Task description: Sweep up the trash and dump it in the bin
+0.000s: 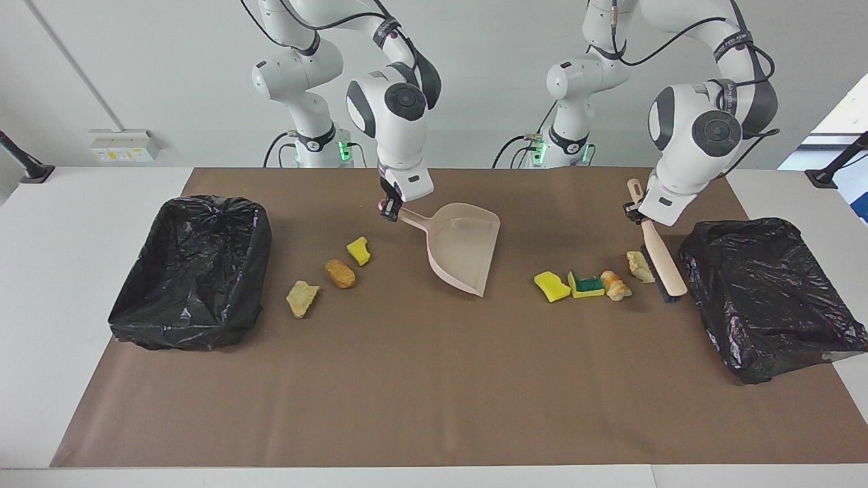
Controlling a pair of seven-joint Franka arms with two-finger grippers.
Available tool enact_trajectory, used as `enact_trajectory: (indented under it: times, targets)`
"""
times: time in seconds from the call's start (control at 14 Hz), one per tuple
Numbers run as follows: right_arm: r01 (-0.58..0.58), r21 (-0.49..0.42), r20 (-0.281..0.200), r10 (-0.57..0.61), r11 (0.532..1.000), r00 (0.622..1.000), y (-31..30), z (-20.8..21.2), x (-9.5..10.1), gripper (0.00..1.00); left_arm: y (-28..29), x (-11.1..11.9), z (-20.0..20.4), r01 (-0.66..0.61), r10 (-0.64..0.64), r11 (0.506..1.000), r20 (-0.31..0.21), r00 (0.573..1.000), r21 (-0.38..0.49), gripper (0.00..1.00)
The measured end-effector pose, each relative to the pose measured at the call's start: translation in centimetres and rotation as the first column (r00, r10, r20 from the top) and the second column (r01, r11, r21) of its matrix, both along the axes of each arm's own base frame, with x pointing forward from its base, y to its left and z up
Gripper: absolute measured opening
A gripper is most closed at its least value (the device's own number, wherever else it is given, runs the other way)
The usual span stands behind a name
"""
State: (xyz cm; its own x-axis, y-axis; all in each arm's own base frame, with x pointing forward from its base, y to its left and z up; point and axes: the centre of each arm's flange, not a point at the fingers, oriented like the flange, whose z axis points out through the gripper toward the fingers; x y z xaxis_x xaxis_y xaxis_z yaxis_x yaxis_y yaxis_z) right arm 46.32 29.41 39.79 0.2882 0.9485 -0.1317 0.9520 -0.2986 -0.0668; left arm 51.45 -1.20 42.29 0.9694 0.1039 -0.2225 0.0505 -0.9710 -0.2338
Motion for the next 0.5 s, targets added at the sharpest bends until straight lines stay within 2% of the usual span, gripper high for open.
enact_trajectory:
  times: [0.14, 0.29, 0.5]
  targets:
    - [-0.001, 0.018, 0.027, 0.001, 1.0, 1.0, 0.5, -2.2, 1.0, 0.33, 2.0, -0.6, -1.6, 0.01, -0.01, 0.999, -0.009, 1.0, 0.042, 0.26]
    - [-0.005, 0.013, 0.021, 0.004, 1.0, 1.0, 0.9, -4.3, 1.3, 0.33, 3.0, -1.7, -3.9, 0.013, -0.012, 0.999, -0.005, 1.0, 0.05, 0.26]
    - [-0.013, 0.011, 0.018, 0.013, 1.0, 1.0, 1.4, -4.6, 1.1, 0.33, 2.3, -3.7, -7.4, -0.009, 0.009, 0.999, 0.009, 1.0, 0.053, 0.26]
